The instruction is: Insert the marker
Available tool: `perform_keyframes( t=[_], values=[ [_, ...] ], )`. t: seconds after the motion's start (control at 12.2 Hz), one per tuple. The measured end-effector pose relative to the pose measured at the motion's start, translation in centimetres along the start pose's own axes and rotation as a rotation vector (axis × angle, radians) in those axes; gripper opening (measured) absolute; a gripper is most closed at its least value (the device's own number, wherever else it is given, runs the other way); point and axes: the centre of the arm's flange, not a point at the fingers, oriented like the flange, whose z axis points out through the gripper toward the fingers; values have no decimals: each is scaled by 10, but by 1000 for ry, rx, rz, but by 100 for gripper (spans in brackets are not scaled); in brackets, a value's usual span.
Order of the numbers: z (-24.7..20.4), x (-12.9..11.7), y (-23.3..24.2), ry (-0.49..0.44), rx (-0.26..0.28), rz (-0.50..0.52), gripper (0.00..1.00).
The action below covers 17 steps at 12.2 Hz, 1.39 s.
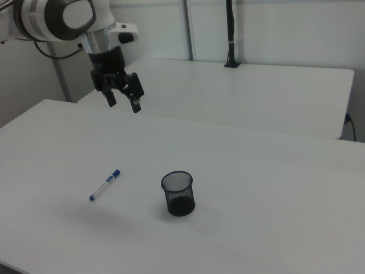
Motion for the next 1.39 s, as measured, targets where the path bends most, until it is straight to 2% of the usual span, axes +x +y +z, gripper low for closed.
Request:
perform_keyframes(
  t=[1.07, 1.39],
  values=[
    [2, 0, -1, -5, 0, -16, 100],
    [32, 0, -7, -74, 4, -260, 100]
  ],
)
